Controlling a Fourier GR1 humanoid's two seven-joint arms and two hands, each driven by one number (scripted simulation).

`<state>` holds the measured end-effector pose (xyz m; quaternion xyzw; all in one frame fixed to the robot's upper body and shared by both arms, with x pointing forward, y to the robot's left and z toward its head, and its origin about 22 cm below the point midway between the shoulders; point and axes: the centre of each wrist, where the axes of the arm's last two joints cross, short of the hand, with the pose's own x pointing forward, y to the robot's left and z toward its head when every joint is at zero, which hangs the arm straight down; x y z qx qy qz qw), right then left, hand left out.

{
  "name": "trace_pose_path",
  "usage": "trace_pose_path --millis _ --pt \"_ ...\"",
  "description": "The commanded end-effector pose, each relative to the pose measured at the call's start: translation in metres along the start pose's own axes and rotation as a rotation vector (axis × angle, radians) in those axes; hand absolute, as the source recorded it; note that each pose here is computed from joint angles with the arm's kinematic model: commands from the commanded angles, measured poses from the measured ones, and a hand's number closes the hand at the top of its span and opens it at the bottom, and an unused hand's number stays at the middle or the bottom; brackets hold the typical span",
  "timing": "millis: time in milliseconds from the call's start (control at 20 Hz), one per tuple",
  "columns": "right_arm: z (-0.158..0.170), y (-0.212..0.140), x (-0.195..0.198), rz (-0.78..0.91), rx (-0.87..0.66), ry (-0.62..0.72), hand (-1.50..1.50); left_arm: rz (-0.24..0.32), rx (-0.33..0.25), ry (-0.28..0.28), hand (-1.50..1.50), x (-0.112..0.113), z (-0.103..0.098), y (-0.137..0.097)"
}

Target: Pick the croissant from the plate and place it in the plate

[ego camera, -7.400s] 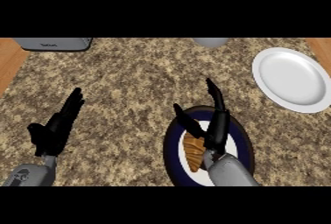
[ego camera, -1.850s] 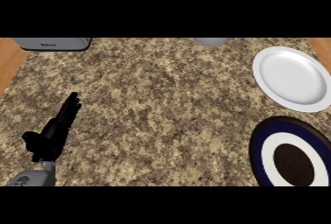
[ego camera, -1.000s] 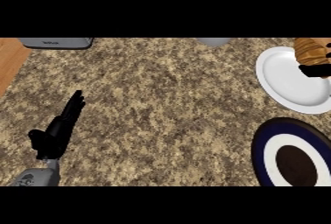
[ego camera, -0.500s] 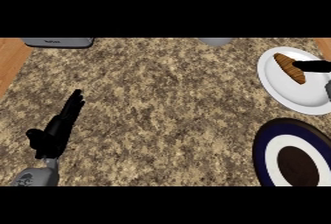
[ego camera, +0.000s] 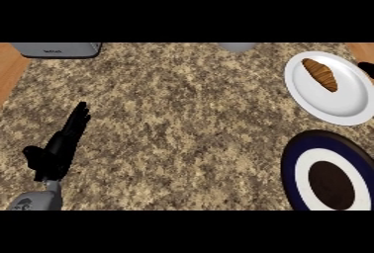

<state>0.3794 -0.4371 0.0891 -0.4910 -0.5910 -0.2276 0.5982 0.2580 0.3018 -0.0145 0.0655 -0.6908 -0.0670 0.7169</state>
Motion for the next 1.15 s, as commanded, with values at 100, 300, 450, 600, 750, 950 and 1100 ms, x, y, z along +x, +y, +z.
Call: trace_pose_path --millis 100,300,450,600,750,950,1100 --pt "0.002 -0.053 -0.065 -0.150 -0.009 -0.010 -1.50 0.006 0.003 0.023 0.00 -0.009 0.015 0.000" --pt "-0.008 -0.114 -0.100 -0.136 0.026 -0.042 -1.50 0.014 0.009 0.014 0.00 -0.014 0.010 -0.011" --pt "0.004 -0.129 -0.118 -0.093 0.082 -0.081 -1.50 0.006 0.000 0.019 0.00 -0.001 0.011 -0.008" --pt "-0.001 -0.160 -0.133 -0.101 0.112 -0.087 -1.50 0.008 0.005 0.005 0.00 -0.004 -0.002 -0.005" --pt "0.013 -0.165 -0.153 -0.072 0.121 -0.094 -1.50 0.002 0.006 0.010 0.00 -0.005 0.004 -0.011" --pt "0.016 -0.187 -0.170 -0.050 0.117 -0.102 -1.50 0.017 -0.008 0.009 0.00 -0.016 0.011 0.005" --pt "0.019 -0.173 -0.173 -0.044 0.093 -0.105 -1.50 -0.001 0.000 0.004 0.00 0.005 0.007 0.019"
